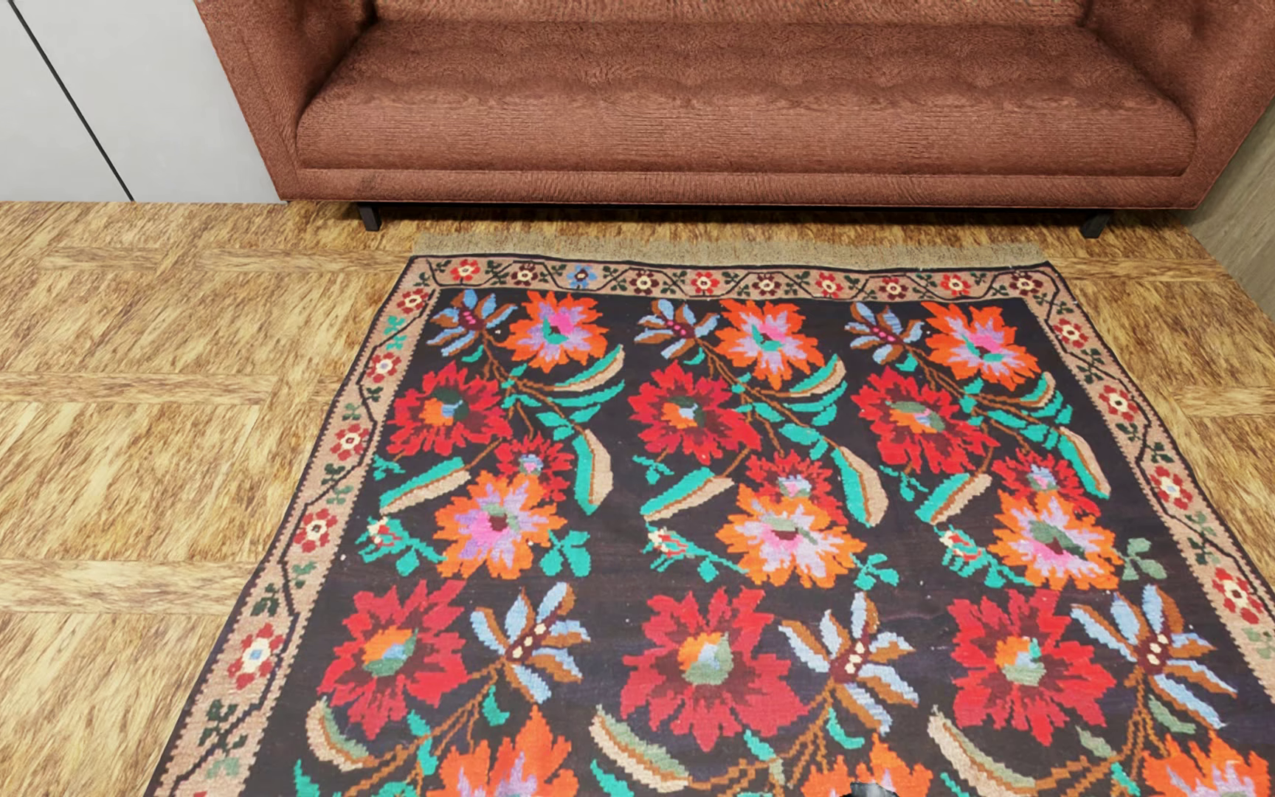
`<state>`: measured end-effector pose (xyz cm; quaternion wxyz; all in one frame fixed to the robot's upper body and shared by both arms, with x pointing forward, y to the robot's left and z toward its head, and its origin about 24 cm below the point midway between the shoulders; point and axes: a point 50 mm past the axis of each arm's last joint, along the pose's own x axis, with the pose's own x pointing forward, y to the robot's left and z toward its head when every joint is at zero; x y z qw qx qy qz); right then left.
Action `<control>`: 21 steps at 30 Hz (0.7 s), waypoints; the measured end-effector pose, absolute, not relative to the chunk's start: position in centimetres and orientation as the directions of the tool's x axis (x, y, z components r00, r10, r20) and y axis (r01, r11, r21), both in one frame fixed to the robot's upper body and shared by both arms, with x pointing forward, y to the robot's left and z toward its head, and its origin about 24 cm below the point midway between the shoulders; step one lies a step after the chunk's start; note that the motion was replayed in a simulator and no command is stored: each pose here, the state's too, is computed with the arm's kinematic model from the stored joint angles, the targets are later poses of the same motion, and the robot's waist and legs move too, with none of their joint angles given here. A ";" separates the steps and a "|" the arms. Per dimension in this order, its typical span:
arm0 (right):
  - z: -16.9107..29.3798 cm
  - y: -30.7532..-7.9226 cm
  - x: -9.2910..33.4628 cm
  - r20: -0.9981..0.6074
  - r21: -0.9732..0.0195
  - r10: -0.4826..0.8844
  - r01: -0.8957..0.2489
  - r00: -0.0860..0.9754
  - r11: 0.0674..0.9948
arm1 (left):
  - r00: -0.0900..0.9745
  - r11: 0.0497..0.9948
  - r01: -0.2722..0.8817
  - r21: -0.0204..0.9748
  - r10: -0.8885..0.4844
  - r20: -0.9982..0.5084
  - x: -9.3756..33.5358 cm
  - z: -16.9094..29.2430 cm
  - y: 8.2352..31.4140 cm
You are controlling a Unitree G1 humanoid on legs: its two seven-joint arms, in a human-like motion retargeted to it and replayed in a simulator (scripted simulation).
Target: Go to the sofa
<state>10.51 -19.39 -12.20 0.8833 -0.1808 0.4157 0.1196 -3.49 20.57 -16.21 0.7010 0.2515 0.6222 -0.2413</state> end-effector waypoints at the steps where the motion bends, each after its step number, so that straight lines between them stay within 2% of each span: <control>1: -10.8 -19.7 13.0 -0.715 -0.253 0.061 -0.339 0.697 0.906 | 0.051 0.751 0.660 0.016 -0.024 -0.998 -5.5 -16.1 20.4; 3: -8.8 -20.2 16.0 -0.627 -0.299 0.056 -0.306 0.777 0.904 | -0.036 0.733 0.679 -0.049 -0.033 -0.999 -8.6 -15.7 20.0; 5: -9.0 -21.1 16.1 -0.632 -0.304 0.016 -0.267 0.775 0.915 | -0.101 0.716 0.691 -0.094 -0.032 -0.994 -10.8 -15.3 19.9; 6: -9.8 -21.3 15.0 -0.668 -0.291 -0.006 -0.254 0.744 0.922 | -0.118 0.710 0.696 -0.106 -0.032 -0.992 -11.3 -15.3 19.8; 8: -13.3 -20.9 10.1 -0.815 -0.229 -0.023 -0.286 0.579 0.930 | -0.108 0.692 0.716 -0.095 -0.024 -0.994 -10.5 -15.5 20.1; 11: -16.0 -20.8 3.6 -0.944 -0.171 -0.026 -0.419 0.330 0.892 | 0.102 0.721 0.692 0.019 -0.072 -0.992 -3.5 -16.3 19.3; 14: -16.2 -21.6 -3.6 -0.990 -0.110 -0.057 -0.453 0.129 0.885 | 0.388 0.754 0.633 0.174 -0.115 -0.914 5.8 -15.0 19.1; 16: -15.7 -22.2 -6.8 -0.996 -0.090 -0.076 -0.457 0.050 0.885 | 0.569 0.799 0.533 0.277 -0.096 -0.817 11.8 -12.9 19.9; 18: -15.4 -22.5 -8.0 -0.997 -0.080 -0.082 -0.463 0.017 0.883 | 0.718 0.839 0.412 0.356 -0.058 -0.694 17.0 -10.1 21.0; 19: -15.4 -22.5 -8.4 -0.996 -0.077 -0.085 -0.464 0.003 0.883 | 0.769 0.849 0.367 0.380 -0.047 -0.637 18.8 -8.7 21.4; 21: -15.4 -22.8 -9.0 -0.994 -0.090 -0.107 -0.417 -0.017 0.905 | 0.788 0.857 0.344 0.384 -0.041 -0.614 19.3 -8.2 21.6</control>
